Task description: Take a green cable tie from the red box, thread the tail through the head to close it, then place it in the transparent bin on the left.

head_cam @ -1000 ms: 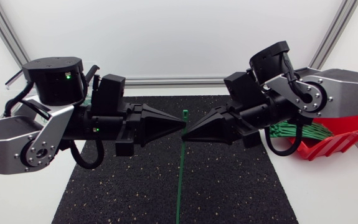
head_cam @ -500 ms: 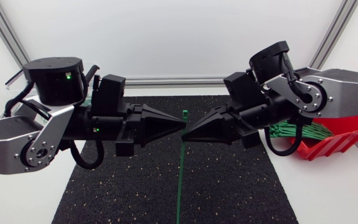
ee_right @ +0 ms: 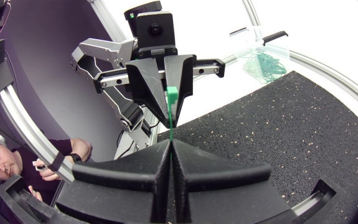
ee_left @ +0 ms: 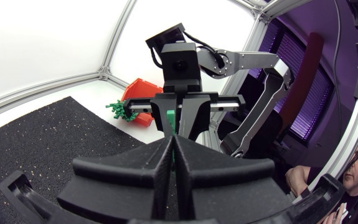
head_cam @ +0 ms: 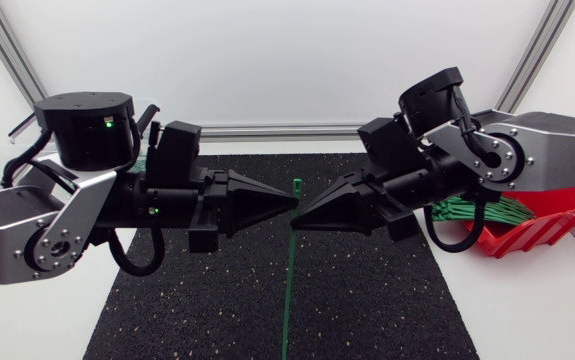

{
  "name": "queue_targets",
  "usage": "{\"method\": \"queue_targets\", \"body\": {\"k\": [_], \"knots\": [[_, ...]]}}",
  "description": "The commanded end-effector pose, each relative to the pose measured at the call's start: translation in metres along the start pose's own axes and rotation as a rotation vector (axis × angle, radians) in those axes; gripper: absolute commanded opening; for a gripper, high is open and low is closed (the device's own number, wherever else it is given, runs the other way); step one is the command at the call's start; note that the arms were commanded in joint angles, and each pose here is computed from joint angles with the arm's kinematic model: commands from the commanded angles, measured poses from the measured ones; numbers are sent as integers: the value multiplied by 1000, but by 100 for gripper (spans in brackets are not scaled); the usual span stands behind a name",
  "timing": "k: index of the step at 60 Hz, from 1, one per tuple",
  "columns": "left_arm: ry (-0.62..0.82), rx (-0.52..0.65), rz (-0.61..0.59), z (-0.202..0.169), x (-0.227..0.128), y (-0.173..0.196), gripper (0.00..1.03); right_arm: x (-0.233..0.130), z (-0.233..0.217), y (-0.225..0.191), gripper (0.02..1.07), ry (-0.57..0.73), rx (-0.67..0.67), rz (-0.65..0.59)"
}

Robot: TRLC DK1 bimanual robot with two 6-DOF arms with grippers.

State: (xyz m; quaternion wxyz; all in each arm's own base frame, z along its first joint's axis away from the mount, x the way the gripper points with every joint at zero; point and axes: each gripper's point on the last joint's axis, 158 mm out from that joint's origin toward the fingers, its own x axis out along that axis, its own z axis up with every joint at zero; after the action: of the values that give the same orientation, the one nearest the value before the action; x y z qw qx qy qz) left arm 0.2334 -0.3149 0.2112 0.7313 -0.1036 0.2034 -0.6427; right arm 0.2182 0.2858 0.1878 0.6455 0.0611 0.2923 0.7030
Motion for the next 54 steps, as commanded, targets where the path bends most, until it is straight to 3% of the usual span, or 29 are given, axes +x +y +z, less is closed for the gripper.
{"method": "queue_targets", "body": {"k": [1, 4, 5, 13, 16, 18, 26, 46, 54], "knots": [[-20, 14, 15, 12, -4, 3, 4, 4, -6, 3, 8, 9, 27, 13], [-18, 10, 18, 12, -5, 4, 4, 4, -6, 3, 9, 10, 25, 12], [-19, 6, 23, 13, -6, 6, 4, 4, -6, 4, 13, 9, 22, 12], [-24, -2, 36, 21, -12, 11, 4, 1, -5, 5, 71, 8, 6, -13], [-30, -7, 43, 26, -18, 15, 4, 0, -5, 3, 87, 12, -6, -33], [-30, -9, 35, 29, -19, 14, 4, 0, -5, 4, 92, 12, -15, -37], [-38, -17, 31, 39, -32, 13, 4, -16, -2, -5, 101, 0, -54, -108], [-24, -49, 3, 42, -39, 10, 4, -41, -42, -61, 103, 186, -26, -402], [-25, -48, 3, 46, -38, 12, 3, -49, -51, -50, 103, 212, -27, -378]]}}
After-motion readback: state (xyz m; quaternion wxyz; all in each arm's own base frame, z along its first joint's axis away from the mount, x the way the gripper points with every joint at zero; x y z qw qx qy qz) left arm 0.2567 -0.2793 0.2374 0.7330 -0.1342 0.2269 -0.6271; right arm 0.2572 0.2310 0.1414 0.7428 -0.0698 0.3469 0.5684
